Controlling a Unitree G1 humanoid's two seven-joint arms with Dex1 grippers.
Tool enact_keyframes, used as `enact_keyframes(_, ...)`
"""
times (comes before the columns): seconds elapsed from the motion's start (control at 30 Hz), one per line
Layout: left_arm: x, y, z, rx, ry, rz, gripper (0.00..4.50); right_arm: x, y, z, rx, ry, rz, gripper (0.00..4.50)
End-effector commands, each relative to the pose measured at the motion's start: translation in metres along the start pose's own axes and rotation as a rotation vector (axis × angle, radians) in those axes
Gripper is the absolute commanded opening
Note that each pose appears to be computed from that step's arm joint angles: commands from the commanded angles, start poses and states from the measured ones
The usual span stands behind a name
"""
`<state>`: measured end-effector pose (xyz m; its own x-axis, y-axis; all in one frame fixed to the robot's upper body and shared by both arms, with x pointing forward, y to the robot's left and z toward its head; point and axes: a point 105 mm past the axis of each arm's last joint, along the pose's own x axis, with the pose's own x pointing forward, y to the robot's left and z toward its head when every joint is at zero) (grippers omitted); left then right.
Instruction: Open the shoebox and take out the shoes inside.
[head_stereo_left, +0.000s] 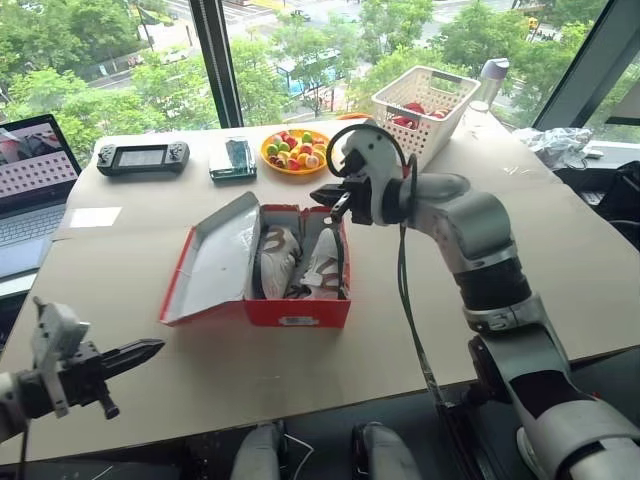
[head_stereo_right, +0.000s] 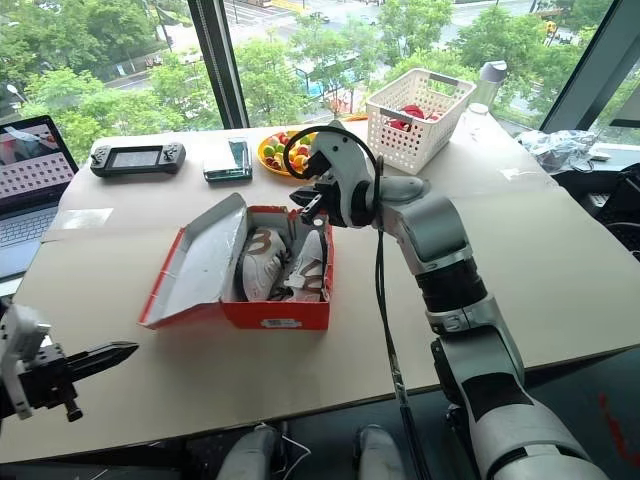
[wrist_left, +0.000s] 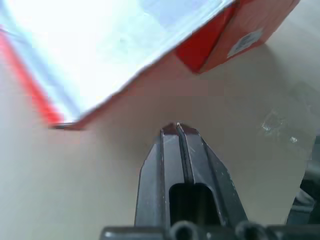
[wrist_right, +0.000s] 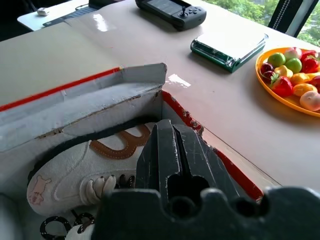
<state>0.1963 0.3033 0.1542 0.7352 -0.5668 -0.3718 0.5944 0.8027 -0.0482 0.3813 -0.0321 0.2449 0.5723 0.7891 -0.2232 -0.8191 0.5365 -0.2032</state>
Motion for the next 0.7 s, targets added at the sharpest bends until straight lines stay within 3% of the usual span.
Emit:
enact_keyframes(0.03,-0.022,0.014,0.058,0.105,-0.099,0.01,0.01,-0.011,0.01,0.002,-0.037,0.007,0.017,0.04)
enact_keyframes(0.13,-0.014,0.015,0.085,0.147,-0.163,-0.07,0.01,-0.014,0.013,-0.009,-0.015,0.041,0.019,0.04)
enact_keyframes(0.33,0.049,0.007,0.134,0.278,-0.236,-0.357,0.01,-0.009,0.017,-0.033,0.07,0.164,0.009,0.04)
enact_keyframes(0.6,0.104,0.021,0.116,0.319,-0.122,-0.492,0.01,-0.012,0.005,-0.04,0.046,0.246,-0.063,0.04)
enact_keyframes(0.7,0.112,0.023,0.116,0.339,-0.117,-0.506,0.0,-0.015,0.004,-0.042,0.033,0.262,-0.091,0.75)
